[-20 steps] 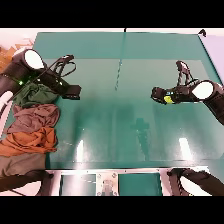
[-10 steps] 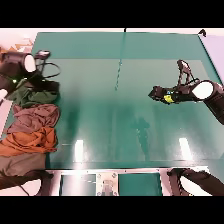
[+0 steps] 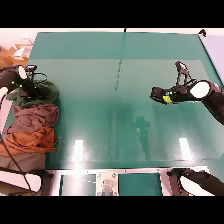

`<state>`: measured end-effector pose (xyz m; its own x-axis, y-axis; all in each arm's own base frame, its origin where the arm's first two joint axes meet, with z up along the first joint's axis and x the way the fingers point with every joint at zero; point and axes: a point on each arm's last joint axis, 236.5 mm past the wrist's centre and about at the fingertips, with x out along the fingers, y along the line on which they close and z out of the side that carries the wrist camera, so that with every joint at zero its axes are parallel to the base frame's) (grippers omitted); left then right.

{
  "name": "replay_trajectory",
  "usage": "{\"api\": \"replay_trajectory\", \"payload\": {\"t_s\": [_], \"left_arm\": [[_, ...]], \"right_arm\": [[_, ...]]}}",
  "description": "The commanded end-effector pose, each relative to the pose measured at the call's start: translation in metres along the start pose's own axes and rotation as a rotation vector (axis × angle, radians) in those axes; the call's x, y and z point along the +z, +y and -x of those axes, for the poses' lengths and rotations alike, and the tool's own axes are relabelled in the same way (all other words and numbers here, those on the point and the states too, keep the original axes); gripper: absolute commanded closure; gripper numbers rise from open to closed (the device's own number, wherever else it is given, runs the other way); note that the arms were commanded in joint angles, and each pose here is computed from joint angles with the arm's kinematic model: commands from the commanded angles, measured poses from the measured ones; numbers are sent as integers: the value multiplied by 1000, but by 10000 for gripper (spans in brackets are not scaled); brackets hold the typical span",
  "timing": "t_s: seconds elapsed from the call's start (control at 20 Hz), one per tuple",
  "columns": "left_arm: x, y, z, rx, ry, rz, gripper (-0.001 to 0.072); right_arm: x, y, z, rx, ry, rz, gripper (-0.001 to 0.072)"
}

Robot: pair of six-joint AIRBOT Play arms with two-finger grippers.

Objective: Fold the shirts.

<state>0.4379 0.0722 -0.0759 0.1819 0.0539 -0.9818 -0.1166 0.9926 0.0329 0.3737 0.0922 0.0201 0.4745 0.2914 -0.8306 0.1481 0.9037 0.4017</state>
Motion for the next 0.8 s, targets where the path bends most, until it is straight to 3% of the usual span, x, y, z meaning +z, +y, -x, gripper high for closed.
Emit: {"api": "replay_trajectory", "payload": {"t_s": [0.0,0.15,0.3,0.45,0.7,0.75], "left_arm": [[24,-7,18,-49,-33,-3,689],[72,-48,100,-115,-179,-81,690],[82,-138,190,-178,-317,-275,690],[53,-259,253,-369,-427,-466,690],[-29,-409,244,-556,-369,-694,685],[-43,-430,232,-577,-342,-724,505]], "right_arm": [[4,-16,4,-23,11,-40,679],[7,-42,15,-57,33,-75,696],[16,-67,26,-85,26,-111,696],[27,-89,38,-109,2,-161,697],[28,-106,47,-127,5,-205,696],[26,-106,47,-128,13,-205,685]]}}
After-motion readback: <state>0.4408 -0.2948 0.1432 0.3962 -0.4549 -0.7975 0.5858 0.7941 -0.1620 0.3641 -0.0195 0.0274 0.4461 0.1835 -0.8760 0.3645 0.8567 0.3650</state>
